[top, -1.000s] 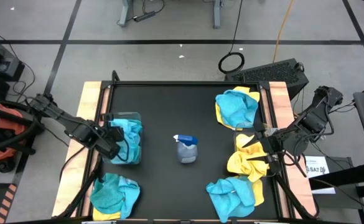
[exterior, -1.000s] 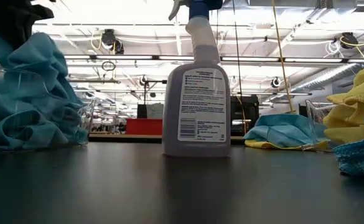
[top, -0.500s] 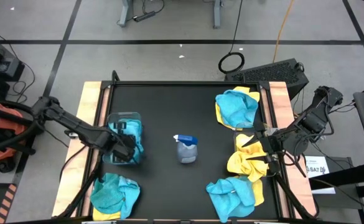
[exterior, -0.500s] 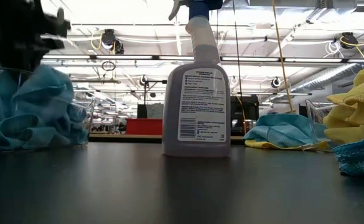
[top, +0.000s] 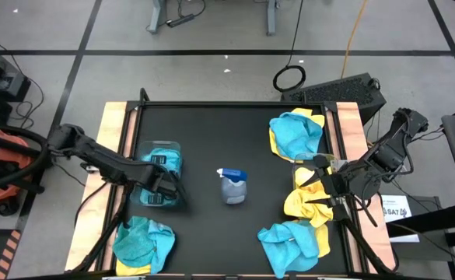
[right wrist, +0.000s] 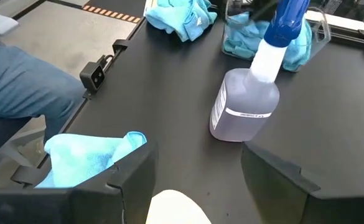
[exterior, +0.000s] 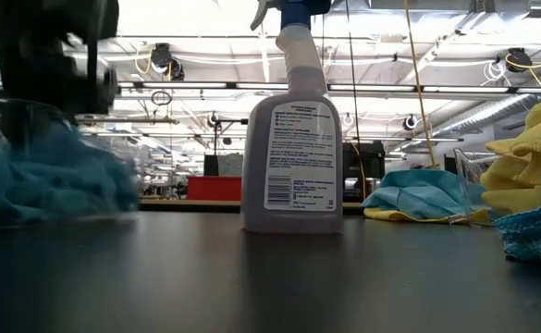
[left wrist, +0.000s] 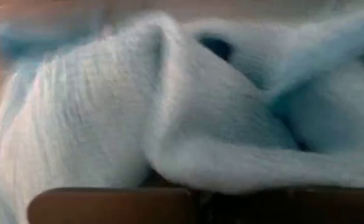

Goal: Sort microfiber towel by color & place in baskets
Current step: Put the blue microfiber cloth into the left transparent bin, then put the yellow microfiber cloth into the right transparent bin

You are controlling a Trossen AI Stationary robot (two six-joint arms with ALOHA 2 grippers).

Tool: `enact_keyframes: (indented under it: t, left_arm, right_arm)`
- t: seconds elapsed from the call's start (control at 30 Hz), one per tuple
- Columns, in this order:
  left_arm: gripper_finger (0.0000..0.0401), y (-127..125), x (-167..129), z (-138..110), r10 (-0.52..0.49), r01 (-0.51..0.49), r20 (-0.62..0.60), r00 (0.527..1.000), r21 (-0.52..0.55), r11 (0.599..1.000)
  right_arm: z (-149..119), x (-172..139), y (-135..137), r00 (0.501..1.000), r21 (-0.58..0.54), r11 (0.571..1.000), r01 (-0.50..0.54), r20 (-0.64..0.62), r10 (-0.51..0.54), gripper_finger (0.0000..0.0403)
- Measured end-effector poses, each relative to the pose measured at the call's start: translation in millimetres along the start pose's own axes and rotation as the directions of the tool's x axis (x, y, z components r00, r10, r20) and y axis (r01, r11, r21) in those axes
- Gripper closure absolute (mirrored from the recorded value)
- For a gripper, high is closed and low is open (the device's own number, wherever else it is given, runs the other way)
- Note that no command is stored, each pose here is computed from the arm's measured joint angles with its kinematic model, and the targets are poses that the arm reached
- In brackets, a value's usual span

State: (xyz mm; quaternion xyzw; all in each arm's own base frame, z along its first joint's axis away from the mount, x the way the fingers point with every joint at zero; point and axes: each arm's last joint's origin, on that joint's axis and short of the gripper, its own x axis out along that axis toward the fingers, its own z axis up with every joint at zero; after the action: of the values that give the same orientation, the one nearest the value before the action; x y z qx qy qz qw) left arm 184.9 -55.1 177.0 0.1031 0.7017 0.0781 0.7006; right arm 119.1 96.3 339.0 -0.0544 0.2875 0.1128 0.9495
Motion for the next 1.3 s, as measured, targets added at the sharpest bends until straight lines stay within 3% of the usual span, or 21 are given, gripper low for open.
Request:
enact_keyframes:
  t: [0.23, 0.57, 0.97, 1.17, 1.3]
  left_arm:
    - [0.0297, 4.6, 0.5, -4.0, 0.041, -0.041, -0.054, 0.998, -0.002, 0.999]
    - [0.0214, 12.9, -36.6, 7.9, 0.114, -0.115, -0.009, 0.993, -0.030, 0.993]
    - [0.0195, 27.1, -94.0, 8.2, 0.124, -0.127, -0.048, 0.991, -0.068, 0.990]
    - [0.0195, 25.0, -124.0, 16.5, 0.043, -0.037, 0.076, 0.996, -0.086, 0.996]
    - [0.0195, 15.8, -136.2, 25.4, -0.071, 0.084, 0.193, 0.979, -0.060, 0.995]
  right_arm:
    - [0.0, 1.9, 1.6, 1.000, -0.001, 1.000, -0.020, -0.012, 0.020, 0.0182]
    - [0.0, 2.0, 1.6, 1.000, -0.005, 1.000, -0.020, -0.012, 0.020, 0.0182]
    - [0.0, 2.1, 1.7, 1.000, 0.014, 1.000, -0.020, -0.013, 0.020, 0.0182]
    - [0.0, 2.1, 1.7, 1.000, 0.000, 1.000, -0.020, -0.013, 0.020, 0.0182]
    - [0.0, 2.1, 1.7, 1.000, -0.002, 1.000, -0.020, -0.013, 0.020, 0.0182]
